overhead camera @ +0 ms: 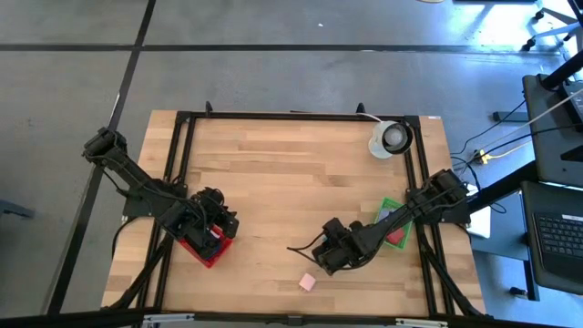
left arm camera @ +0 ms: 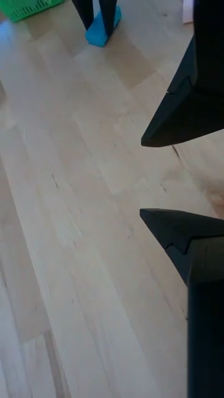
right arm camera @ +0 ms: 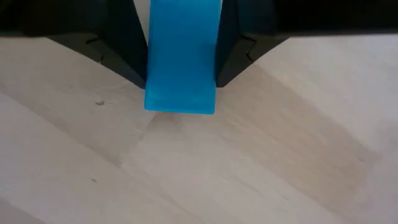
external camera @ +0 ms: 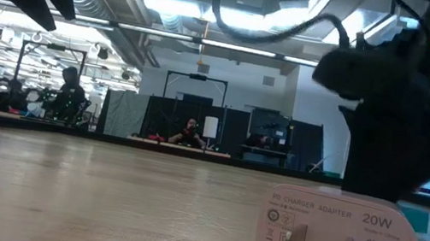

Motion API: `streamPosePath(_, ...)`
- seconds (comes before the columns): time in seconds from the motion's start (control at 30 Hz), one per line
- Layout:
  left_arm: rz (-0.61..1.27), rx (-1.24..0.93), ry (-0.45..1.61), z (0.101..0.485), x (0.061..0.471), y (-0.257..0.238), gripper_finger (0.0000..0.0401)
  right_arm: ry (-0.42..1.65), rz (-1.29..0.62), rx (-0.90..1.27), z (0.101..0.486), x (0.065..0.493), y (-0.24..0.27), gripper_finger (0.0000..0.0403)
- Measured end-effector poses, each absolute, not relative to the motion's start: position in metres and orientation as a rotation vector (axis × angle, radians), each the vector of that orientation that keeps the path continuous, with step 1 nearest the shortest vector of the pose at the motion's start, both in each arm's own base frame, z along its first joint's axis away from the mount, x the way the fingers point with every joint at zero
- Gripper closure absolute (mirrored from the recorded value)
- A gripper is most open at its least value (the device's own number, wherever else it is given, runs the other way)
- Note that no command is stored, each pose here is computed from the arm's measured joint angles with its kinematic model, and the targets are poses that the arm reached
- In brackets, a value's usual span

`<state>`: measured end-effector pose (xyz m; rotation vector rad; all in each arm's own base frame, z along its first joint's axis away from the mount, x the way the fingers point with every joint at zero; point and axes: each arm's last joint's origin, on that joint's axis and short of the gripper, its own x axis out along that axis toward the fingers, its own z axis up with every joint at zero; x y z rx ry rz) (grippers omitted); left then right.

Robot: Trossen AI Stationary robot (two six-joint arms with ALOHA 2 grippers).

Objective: Pick & Place Office items
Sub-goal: Put the light blue digital clock into the red bin

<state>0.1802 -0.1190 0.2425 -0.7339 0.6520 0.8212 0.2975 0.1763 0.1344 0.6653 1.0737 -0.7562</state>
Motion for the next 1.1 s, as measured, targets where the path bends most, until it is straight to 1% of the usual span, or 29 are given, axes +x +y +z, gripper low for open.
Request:
streamPosePath(0.13, 0.833, -0.735, 0.607, 0.243, 0.181, -0.118, 0.0232, 1.008, -0.703, 0.668, 0.159, 0.303, 0.177, 0.0231)
streamPosePath(0.23, 0.852, -0.748, 0.536, 0.244, 0.181, -0.117, 0.0232, 0.925, -0.674, 0.612, 0.182, 0.308, 0.174, 0.0235)
streamPosePath(0.33, 0.855, -0.748, 0.449, 0.246, 0.183, -0.117, 0.0232, 0.813, -0.624, 0.537, 0.214, 0.315, 0.17, 0.0244)
streamPosePath(0.6, 0.787, -0.667, 0.219, 0.256, 0.196, -0.122, 0.0232, 0.603, -0.524, 0.293, 0.296, 0.326, 0.156, 0.0233)
streamPosePath(0.83, 0.741, -0.635, 0.095, 0.267, 0.206, -0.129, 0.0232, 0.5, -0.476, 0.033, 0.352, 0.325, 0.15, 0.0238)
streamPosePath(0.93, 0.728, -0.664, 0.061, 0.27, 0.211, -0.13, 0.0232, 0.463, -0.494, -0.085, 0.371, 0.323, 0.147, 0.0236)
streamPosePath(1.1, 0.716, -0.802, -0.033, 0.279, 0.223, -0.128, 0.0229, 0.467, -0.486, -0.283, 0.387, 0.321, 0.145, 0.0236)
